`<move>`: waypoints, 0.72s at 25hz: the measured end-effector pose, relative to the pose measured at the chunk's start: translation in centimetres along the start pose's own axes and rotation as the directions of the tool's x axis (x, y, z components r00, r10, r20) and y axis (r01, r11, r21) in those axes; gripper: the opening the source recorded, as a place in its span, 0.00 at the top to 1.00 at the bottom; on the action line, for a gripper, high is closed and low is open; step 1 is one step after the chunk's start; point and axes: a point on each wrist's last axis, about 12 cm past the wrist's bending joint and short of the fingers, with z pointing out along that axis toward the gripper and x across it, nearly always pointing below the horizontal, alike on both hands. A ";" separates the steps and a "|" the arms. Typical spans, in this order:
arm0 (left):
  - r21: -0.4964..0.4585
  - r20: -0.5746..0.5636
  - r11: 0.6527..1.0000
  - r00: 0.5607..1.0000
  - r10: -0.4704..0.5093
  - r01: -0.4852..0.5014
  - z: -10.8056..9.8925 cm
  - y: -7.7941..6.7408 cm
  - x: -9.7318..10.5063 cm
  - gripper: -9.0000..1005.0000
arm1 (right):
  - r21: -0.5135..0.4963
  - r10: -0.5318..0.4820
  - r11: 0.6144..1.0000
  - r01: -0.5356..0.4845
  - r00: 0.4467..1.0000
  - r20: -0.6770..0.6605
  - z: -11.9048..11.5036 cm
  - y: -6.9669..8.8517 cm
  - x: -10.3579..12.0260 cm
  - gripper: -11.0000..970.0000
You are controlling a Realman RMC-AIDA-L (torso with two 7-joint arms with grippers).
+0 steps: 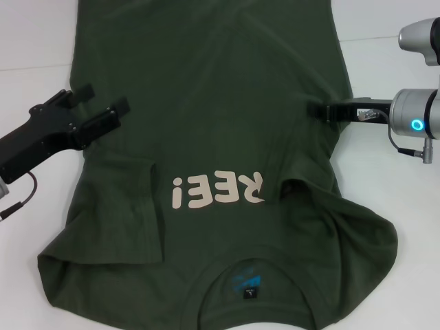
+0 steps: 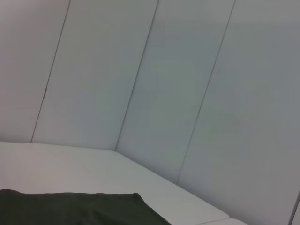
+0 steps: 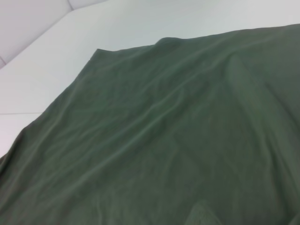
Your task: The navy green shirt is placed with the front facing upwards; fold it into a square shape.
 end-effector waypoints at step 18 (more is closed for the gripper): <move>0.000 -0.004 1.000 1.000 0.003 -0.003 0.0 -0.1 0.3 0.13 | -0.146 0.018 0.989 0.005 0.988 0.152 -1.0 1.1 -0.8 0.48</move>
